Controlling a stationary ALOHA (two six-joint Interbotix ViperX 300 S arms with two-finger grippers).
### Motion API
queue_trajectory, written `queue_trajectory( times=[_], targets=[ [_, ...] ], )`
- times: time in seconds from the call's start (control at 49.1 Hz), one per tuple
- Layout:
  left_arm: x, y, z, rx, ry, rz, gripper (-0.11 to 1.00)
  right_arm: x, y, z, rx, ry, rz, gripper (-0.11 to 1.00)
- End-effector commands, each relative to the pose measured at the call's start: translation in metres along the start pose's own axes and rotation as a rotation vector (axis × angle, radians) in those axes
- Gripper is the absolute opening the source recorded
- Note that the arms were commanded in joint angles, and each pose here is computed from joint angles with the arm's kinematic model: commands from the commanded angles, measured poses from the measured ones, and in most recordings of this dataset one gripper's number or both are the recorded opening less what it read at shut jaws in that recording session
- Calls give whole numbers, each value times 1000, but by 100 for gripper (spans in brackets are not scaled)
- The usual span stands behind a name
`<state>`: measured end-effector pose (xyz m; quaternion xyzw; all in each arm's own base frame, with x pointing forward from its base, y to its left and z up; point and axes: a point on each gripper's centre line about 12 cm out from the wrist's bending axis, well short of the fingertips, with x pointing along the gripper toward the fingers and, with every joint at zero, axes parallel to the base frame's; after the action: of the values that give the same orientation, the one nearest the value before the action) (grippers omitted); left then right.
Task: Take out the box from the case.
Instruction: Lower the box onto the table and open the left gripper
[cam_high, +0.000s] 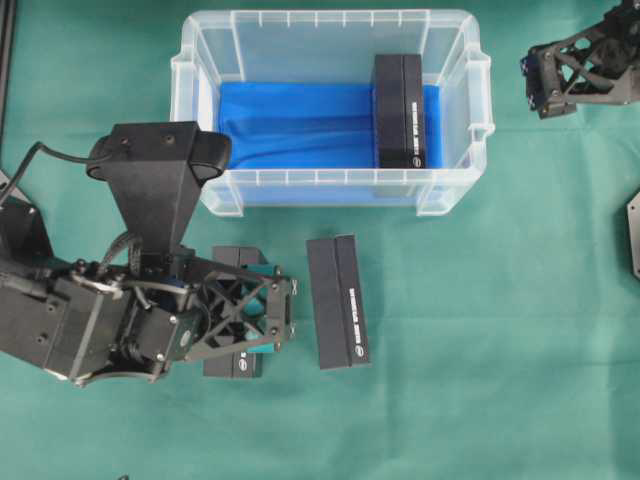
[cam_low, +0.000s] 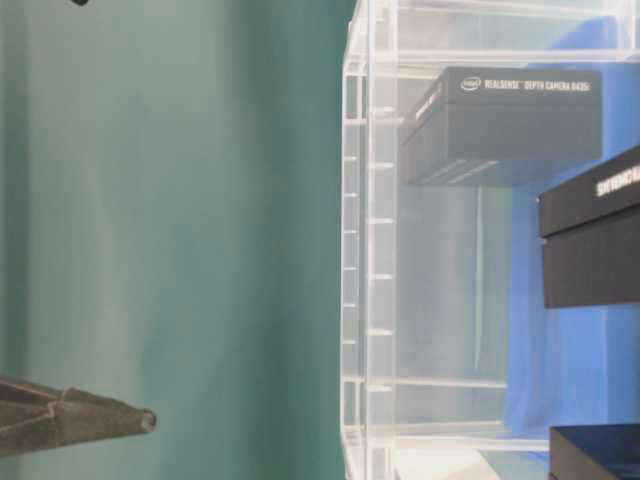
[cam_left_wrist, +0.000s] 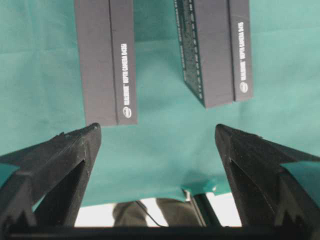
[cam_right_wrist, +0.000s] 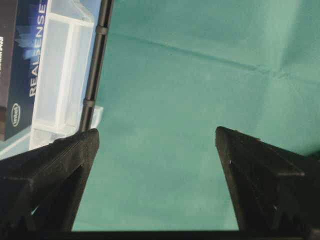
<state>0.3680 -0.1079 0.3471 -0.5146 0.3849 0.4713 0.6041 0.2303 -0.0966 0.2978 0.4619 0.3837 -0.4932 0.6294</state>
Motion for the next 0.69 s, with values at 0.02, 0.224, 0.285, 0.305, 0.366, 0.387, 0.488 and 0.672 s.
queue_trajectory(
  times=[0.02,0.224,0.285,0.305,0.366,0.387,0.488,0.672],
  targets=[
    [-15,3,4,-5,10,-34,98,-7,2,1,5,-8,26,93],
    [-18,22,-3,5,13,-20,98,-8,1,1,6,-9,28,93],
    [-20,31,-6,4,14,-15,98,-9,0,1,8,-10,30,93],
    [-21,34,-6,2,14,-13,98,-9,0,1,6,-10,31,93],
    [-25,47,-10,5,16,-6,98,-9,0,1,7,-11,32,93],
    [-26,51,-10,2,17,-4,98,-9,0,1,8,-11,32,93],
    [-29,73,-12,-2,14,15,98,-9,0,1,7,-11,32,93],
    [-35,111,-12,-19,25,28,98,-9,0,1,8,-10,30,93]
  ],
)
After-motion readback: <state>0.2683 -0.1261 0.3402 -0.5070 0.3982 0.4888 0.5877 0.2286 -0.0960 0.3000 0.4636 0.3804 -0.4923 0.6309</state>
